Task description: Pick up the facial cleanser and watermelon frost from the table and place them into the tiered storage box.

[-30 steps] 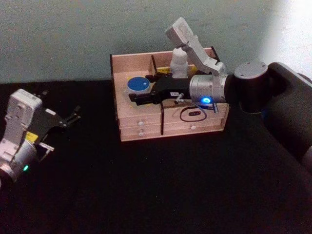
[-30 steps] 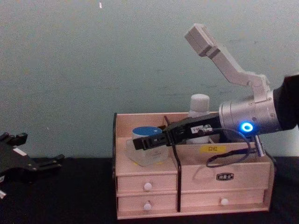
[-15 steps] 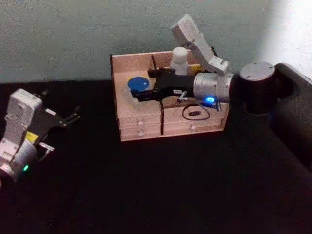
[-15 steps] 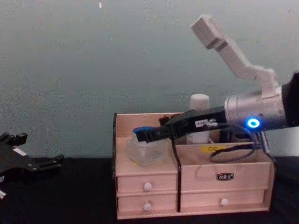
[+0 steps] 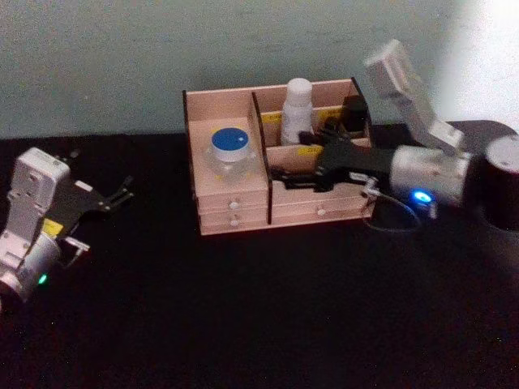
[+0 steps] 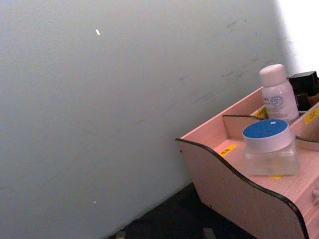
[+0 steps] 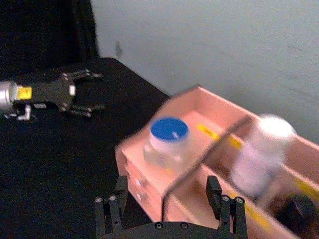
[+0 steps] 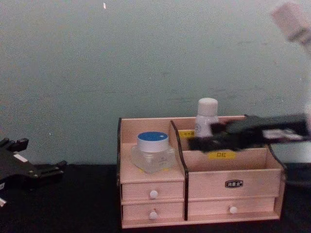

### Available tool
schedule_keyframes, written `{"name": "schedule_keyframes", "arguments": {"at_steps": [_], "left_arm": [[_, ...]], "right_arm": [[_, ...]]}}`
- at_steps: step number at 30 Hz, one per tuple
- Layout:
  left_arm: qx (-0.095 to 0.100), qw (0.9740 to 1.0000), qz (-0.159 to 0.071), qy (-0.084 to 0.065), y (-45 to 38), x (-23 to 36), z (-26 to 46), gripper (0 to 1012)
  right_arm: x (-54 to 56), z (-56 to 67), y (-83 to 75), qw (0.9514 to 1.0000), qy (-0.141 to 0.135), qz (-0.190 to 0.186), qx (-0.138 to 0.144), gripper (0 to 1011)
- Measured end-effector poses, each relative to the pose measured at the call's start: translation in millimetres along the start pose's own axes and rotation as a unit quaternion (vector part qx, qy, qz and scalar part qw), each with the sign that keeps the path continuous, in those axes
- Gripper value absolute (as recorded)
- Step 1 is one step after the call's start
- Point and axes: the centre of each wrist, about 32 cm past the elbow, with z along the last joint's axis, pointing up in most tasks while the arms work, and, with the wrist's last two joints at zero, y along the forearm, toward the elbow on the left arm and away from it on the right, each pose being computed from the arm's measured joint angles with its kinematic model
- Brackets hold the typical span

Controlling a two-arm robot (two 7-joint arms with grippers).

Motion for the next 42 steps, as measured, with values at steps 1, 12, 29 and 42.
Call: {"name": "schedule_keyframes", "arguments": {"at_steps": [1,12,29,42], "left_arm": [[0.000,1.0000,0.000,0.000,0.0,0.0,0.0,1001],[0.000,1.0000,0.000,0.000,0.0,0.0,0.0,1001],[0.000,1.0000,0.000,0.000,0.0,0.0,0.0,1001],[0.000,1.0000,0.000,0.000,0.0,0.0,0.0,1001]], "right_arm": [[-1.0,-2.6,-6.2,1.0000,0.002,-0.005,-0.002,1002],[-9.2,-26.6,-85.8,0.9911,0.028,-0.129,-0.017,1002],[-15.1,-63.2,-97.2,0.9277,0.020,-0.369,-0.054,1003],[-18.7,-85.5,-72.8,0.9123,-0.006,-0.402,-0.075,1003]]}}
